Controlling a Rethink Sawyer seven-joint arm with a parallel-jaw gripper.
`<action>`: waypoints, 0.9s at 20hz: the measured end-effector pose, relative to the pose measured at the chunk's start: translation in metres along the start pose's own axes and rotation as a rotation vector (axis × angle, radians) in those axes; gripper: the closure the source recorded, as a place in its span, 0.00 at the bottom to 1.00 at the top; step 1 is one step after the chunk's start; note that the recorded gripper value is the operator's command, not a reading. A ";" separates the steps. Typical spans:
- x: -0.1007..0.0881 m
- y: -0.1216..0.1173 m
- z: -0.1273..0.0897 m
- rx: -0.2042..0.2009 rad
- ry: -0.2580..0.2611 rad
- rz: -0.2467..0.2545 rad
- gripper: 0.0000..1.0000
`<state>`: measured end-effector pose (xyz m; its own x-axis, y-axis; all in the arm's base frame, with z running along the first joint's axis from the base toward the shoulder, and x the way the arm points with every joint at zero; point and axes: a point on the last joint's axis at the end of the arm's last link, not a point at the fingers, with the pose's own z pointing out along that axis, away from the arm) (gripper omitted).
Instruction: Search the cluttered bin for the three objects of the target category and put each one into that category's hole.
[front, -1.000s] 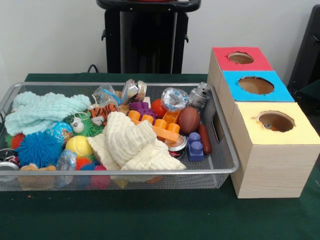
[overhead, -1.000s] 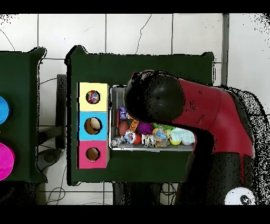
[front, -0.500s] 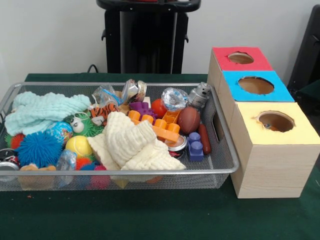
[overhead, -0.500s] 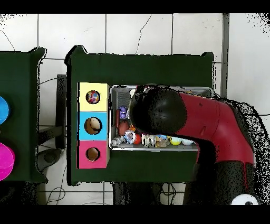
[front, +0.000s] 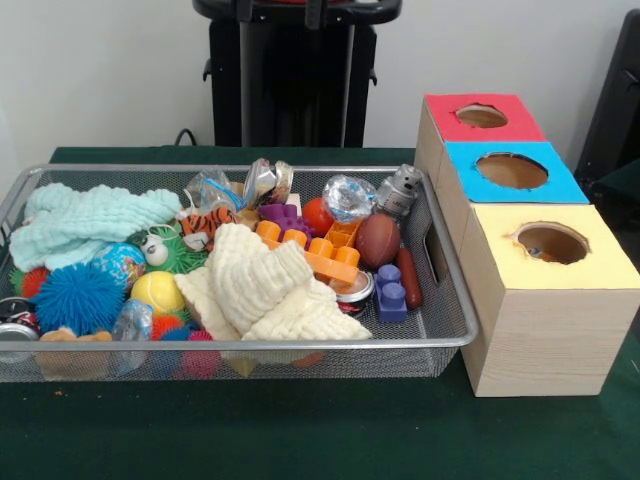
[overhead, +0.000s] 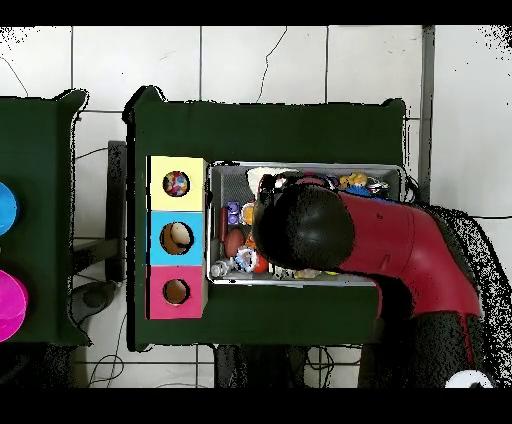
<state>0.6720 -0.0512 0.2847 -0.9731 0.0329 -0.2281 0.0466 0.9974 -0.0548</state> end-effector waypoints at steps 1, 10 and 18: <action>0.002 -0.001 0.005 -0.002 -0.015 -0.008 0.00; 0.009 0.000 0.029 -0.014 -0.062 -0.055 0.00; 0.007 -0.009 0.048 -0.037 -0.095 -0.093 0.00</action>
<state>0.6756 -0.0633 0.2375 -0.9468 -0.0641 -0.3153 -0.0529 0.9976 -0.0443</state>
